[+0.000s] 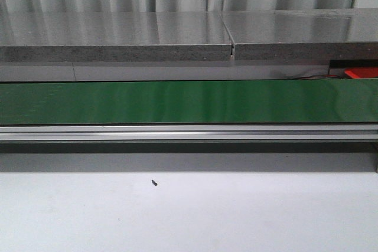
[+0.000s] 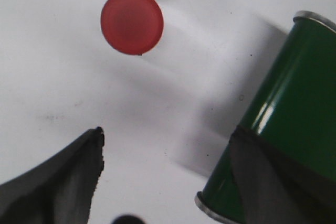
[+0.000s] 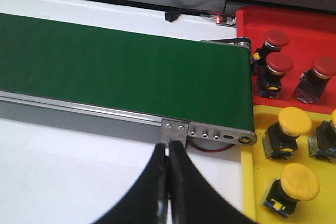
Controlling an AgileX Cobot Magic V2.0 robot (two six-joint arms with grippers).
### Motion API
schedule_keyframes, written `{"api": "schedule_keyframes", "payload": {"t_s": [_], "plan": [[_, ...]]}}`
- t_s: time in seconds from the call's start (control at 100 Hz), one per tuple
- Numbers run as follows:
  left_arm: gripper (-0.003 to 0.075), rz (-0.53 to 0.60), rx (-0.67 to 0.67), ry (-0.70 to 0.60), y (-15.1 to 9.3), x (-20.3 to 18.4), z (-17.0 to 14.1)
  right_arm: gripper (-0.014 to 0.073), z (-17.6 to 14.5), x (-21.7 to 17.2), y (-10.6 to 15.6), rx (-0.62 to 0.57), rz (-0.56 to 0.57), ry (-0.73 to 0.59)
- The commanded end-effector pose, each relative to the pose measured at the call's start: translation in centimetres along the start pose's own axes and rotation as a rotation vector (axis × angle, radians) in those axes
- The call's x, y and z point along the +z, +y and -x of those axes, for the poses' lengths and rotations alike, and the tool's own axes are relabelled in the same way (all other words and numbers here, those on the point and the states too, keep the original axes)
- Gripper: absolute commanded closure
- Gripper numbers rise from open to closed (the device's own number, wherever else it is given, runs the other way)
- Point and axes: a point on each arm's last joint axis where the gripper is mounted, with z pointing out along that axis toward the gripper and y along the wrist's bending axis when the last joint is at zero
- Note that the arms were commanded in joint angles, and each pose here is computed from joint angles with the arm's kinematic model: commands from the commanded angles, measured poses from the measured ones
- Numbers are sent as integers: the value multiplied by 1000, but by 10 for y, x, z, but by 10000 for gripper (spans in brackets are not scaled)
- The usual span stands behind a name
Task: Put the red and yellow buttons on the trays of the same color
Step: 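Lower the left gripper onto the remaining red push-button and grasp it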
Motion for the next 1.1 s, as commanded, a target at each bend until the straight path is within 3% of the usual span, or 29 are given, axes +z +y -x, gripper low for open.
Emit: {"api": "schedule_keyframes", "payload": {"t_s": [0.0, 0.45, 0.73, 1.09], "plan": [[226, -7, 9, -77, -2, -19, 10, 663, 12, -3, -1, -13, -13, -80], [228, 42, 15, -94, 9, 25, 32, 663, 12, -3, -1, -13, -13, -80], [232, 50, 14, -212, 11, 32, 45, 663, 12, -3, -1, -13, -13, -80], [499, 51, 19, -228, 11, 32, 46, 663, 12, -3, -1, -13, -13, -80]]}}
